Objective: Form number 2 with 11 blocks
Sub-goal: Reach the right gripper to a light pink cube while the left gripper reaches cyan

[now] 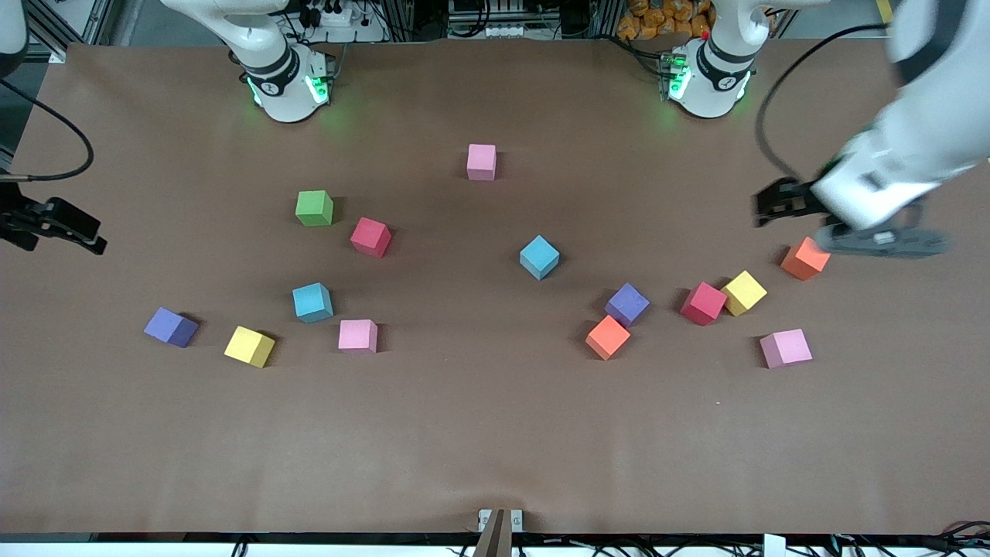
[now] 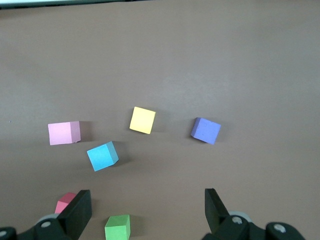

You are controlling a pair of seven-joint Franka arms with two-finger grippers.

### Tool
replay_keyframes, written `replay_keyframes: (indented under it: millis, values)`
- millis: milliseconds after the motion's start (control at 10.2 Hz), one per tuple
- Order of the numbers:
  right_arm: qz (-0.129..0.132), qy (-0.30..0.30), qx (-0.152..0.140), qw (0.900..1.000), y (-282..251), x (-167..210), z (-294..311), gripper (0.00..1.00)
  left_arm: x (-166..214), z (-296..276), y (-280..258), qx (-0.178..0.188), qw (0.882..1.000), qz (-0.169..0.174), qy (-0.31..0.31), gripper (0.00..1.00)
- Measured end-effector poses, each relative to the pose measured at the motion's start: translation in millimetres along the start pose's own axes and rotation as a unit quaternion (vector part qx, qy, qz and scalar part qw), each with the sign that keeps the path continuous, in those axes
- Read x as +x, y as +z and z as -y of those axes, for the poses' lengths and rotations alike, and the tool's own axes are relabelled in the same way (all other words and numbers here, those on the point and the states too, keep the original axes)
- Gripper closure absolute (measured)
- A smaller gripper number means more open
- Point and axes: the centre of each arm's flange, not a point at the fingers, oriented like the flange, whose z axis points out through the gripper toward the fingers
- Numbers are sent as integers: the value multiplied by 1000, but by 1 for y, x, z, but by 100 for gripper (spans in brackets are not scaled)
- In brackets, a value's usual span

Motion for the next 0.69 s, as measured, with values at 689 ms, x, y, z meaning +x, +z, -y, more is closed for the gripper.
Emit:
replay_keyframes:
  millis: [689]
  values:
    - [28, -42, 23, 998, 122, 46, 71, 0, -16, -167, 189, -12, 980, -4, -196, 0]
